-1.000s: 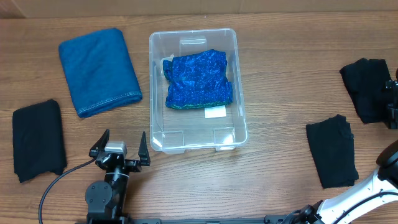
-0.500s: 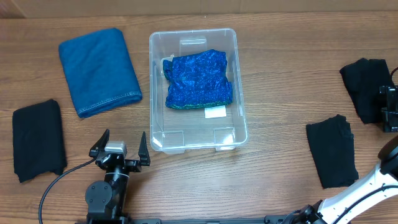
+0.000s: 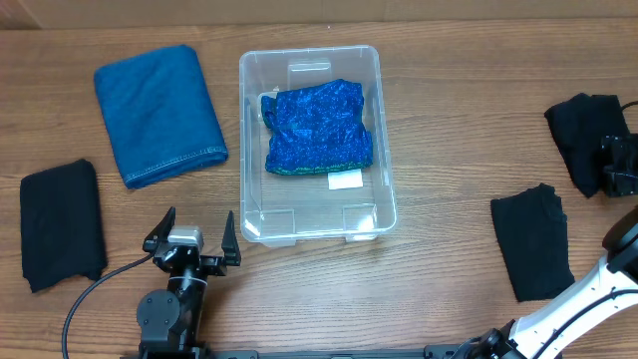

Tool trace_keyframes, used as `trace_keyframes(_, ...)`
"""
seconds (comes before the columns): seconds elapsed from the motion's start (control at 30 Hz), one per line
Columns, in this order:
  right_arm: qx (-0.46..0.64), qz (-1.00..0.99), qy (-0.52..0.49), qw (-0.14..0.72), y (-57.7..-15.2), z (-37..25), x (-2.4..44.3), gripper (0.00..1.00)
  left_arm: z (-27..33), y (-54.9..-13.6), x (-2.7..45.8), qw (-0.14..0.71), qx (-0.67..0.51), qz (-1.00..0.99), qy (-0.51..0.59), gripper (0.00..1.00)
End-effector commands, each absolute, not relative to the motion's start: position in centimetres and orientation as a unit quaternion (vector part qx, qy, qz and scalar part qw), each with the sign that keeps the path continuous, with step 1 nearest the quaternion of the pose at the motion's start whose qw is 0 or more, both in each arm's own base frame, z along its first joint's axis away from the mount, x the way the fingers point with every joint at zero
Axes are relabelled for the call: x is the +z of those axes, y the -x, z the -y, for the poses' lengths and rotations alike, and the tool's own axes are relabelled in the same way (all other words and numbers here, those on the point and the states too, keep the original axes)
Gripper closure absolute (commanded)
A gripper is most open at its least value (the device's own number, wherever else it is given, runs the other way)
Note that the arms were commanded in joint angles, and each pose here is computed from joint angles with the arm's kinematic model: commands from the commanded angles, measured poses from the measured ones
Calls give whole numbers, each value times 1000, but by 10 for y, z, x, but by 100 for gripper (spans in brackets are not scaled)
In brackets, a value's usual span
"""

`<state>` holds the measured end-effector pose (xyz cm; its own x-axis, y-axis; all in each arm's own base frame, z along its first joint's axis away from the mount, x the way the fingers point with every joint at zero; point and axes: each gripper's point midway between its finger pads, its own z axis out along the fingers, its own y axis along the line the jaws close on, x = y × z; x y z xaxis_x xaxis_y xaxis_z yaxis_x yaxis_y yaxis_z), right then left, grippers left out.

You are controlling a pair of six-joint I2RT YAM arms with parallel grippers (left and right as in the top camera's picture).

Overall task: Pack container
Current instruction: 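Move the right gripper to the black cloth at the far right, then grasp the black cloth with the right gripper and lift it toward the bin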

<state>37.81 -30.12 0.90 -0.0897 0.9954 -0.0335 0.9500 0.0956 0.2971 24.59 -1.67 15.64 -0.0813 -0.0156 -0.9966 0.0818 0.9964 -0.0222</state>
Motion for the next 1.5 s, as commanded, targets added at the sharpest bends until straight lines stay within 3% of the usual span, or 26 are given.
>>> trace_keyframes(0.0, 105, -738, -664, 65, -370, 283, -27, 48, 17, -246, 156, 680, -30, -732, -30, 0)
trace_keyframes(0.1, 136, -734, -662, 66, -375, 278, -24, 71, 17, -246, 156, 680, -30, -732, -30, 0)
trace_keyframes(0.13, 155, -731, -662, 68, -378, 276, -21, 73, 17, -246, 156, 680, -30, -732, -30, 0)
trace_keyframes(0.2, 233, -718, -651, 82, -392, 272, -6, 80, 17, -246, 156, 680, -30, -732, -30, 0)
trace_keyframes(0.27, 353, -710, -596, 125, -415, 267, 30, 96, 17, -246, 156, 680, -30, -732, -30, 0)
trace_keyframes(0.37, 469, -674, -548, 160, -428, 266, 79, 96, 17, -246, 156, 680, -30, -732, -30, 0)
trace_keyframes(0.43, 572, -646, -459, 212, -433, 257, 151, 96, 17, -246, 156, 680, -30, -732, -30, 0)
trace_keyframes(0.7, 588, -696, -254, 325, -413, 158, 345, 96, 17, -246, 156, 680, -30, -732, -30, 0)
trace_keyframes(0.73, 585, -709, -204, 336, -405, 119, 377, 96, 17, -246, 156, 680, -30, -732, -30, 0)
trace_keyframes(0.87, 597, -728, -85, 326, -384, 17, 427, 96, 17, -246, 156, 680, -30, -732, -30, 0)
trace_keyframes(1.0, 630, -731, 31, 261, -361, -89, 440, 96, 17, -246, 156, 680, -30, -732, -30, 0)
trace_keyframes(1.07, 608, -758, 42, 232, -357, -130, 419, 96, 17, -246, 156, 680, -30, -732, -30, 0)
trace_keyframes(1.2, 425, -885, 26, 189, -343, -173, 333, 96, 17, -246, 156, 680, -30, -732, -30, 0)
trace_keyframes(1.47, 302, -933, 99, 169, -309, -229, 293, 95, 17, -246, 156, 680, -30, -732, -30, 0)
